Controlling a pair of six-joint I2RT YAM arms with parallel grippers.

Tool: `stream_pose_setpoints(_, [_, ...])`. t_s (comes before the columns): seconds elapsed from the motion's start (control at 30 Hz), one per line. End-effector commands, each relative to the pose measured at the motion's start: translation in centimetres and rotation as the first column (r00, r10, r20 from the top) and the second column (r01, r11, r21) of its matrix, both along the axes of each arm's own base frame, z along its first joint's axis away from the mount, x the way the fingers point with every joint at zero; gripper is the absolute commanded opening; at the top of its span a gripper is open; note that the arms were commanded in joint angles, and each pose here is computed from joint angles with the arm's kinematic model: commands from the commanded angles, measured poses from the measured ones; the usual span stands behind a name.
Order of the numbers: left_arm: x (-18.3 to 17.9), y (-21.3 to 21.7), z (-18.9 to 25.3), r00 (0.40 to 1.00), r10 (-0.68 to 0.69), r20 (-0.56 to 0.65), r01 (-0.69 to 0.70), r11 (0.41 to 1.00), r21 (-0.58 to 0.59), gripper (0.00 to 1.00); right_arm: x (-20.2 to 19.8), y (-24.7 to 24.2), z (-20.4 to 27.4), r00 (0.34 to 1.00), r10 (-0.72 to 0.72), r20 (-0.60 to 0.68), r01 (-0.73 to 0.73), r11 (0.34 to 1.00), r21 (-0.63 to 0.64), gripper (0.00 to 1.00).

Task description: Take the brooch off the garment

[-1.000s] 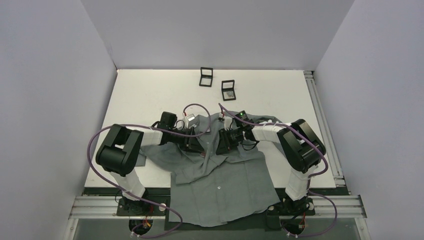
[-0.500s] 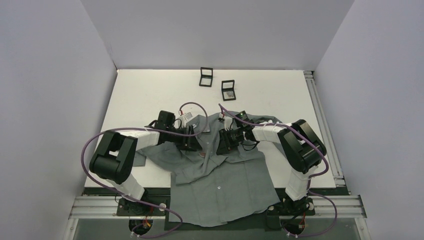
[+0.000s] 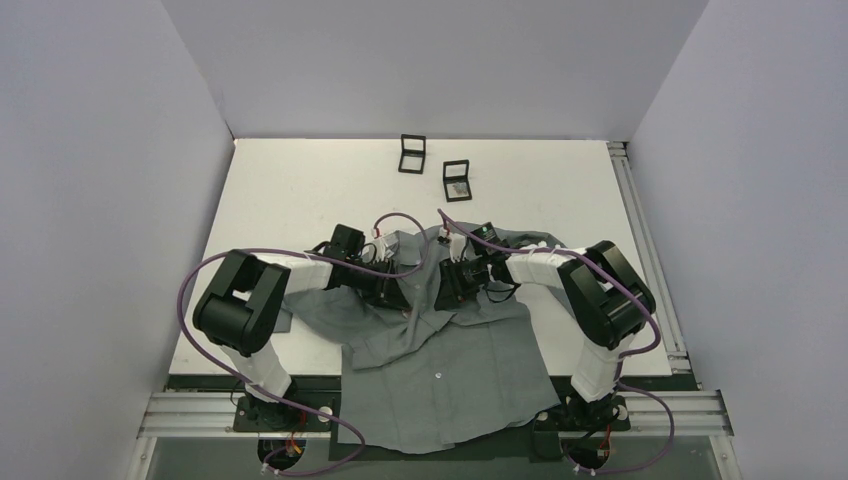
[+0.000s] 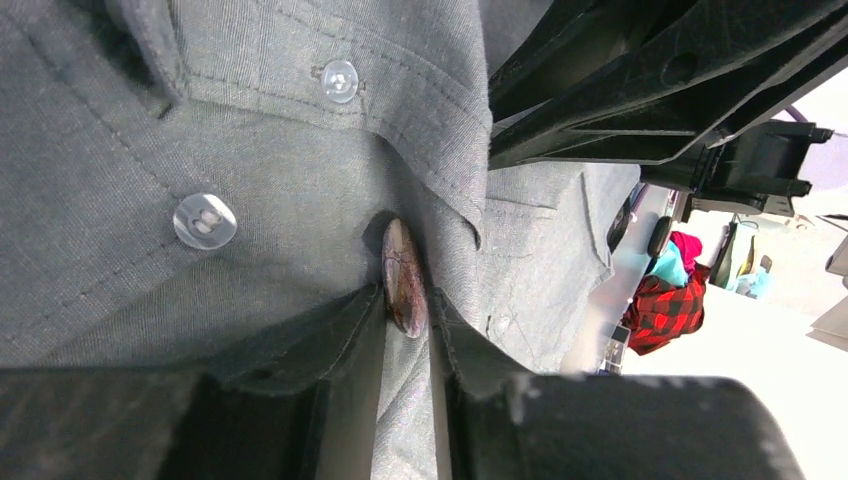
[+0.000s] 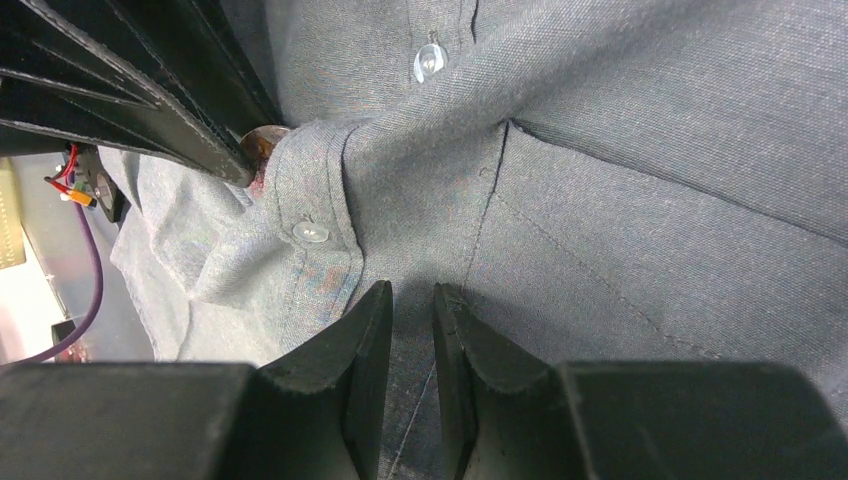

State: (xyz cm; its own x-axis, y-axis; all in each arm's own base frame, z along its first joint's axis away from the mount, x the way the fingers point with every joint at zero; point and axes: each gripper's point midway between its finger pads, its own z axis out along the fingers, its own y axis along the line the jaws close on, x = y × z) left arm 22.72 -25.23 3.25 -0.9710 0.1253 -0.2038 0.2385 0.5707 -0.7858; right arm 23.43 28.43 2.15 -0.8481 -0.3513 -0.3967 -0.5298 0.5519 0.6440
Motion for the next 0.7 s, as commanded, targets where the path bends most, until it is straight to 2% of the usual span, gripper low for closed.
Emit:
stream_pose_setpoints(0.0, [1.6, -0.4, 1.6, 0.999, 0.012, 0.052, -0.008, 0.998, -0.065, 0.11, 0.4, -0.8, 0.2, 0.998, 0.003, 0.061, -0.001, 0.999, -0.032, 0.20])
stream_pose_setpoints(0.03, [1.7, -0.3, 1.5, 0.999, 0.019, 0.049, -0.016, 0.998, -0.063, 0.04, 0.5, -0.8, 0.4, 0.998, 0.005, 0.070, -0.003, 1.000, -0.031, 0.20])
stream_pose_setpoints(0.1, [2.1, 0.1, 1.5, 0.998, 0.037, 0.043, -0.035, 0.997, -0.064, 0.00, 0.8, -0.7, 0.8, 0.996, 0.005, 0.088, -0.002, 1.000, -0.026, 0.20])
stream_pose_setpoints(0.27, [3.0, 0.9, 2.2, 0.996, 0.074, 0.040, -0.069, 0.990, -0.122, 0.00, 1.6, -0.4, 2.3, 0.987, 0.015, 0.163, -0.014, 1.000, -0.005, 0.21])
stream_pose_setpoints(0.4, [3.1, 1.1, 4.0, 0.996, 0.085, 0.025, -0.077, 0.971, -0.226, 0.00, 3.1, -0.1, 4.9, 0.955, 0.025, 0.296, -0.031, 0.999, 0.016, 0.26])
stream_pose_setpoints(0.53, [2.6, 1.1, 6.0, 0.996, 0.078, -0.040, -0.087, 0.942, -0.325, 0.00, 4.4, -0.1, 7.9, 0.877, 0.060, 0.476, -0.076, 0.997, 0.016, 0.34])
stream_pose_setpoints(0.67, [1.9, 0.8, 7.3, 0.995, 0.038, -0.095, -0.072, 0.916, -0.394, 0.00, 4.7, 0.3, 10.7, 0.743, 0.130, 0.657, -0.152, 0.988, -0.024, 0.39])
